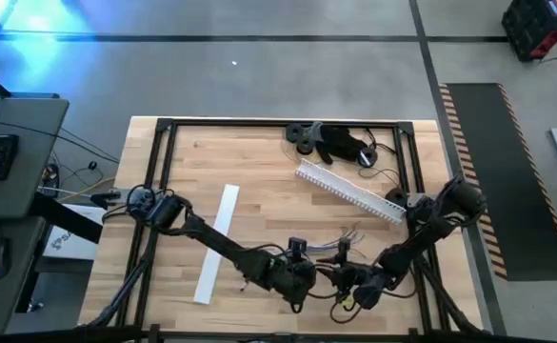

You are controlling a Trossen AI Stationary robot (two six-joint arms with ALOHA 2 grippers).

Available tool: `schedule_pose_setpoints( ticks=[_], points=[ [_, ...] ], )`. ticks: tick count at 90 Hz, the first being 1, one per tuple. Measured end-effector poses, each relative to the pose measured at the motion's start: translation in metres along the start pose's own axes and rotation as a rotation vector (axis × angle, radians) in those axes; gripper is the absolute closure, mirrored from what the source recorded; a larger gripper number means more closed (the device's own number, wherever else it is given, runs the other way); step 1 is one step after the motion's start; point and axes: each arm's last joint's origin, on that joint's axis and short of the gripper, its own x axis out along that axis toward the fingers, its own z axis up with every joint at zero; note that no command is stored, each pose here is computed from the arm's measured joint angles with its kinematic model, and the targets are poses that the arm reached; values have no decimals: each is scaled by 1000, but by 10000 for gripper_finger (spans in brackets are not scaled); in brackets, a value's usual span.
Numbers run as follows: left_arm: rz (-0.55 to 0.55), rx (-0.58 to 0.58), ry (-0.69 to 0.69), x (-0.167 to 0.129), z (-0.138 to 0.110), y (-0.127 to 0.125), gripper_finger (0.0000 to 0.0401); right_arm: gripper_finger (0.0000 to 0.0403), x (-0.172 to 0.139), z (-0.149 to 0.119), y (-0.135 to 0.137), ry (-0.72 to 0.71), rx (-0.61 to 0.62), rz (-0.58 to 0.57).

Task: Ziptie cables
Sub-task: Wrap the cable using zip tie

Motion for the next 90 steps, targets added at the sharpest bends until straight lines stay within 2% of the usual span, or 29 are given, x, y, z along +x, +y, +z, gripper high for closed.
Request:
schedule_pose_setpoints(
  ticks=[17,29,49,62,72,82,90],
  points=[
    [-3,-10,0,0,0,0,401,364,2,0,2,-12,-30,1],
    [-4,-10,1,0,0,0,401,397,2,0,1,-11,-8,-1],
    [3,5,37,-2,-3,1,401,403,-1,-4,4,11,78,3],
    [25,5,85,-7,-6,5,401,403,-13,-13,9,69,124,39],
    [19,-9,89,-7,-7,5,401,403,-21,-14,13,60,148,39],
    [-29,-27,74,-6,-4,5,401,400,-21,-8,16,21,63,79],
    [-75,-40,65,-5,-3,6,401,378,-20,-1,17,-25,-30,109]
  ],
)
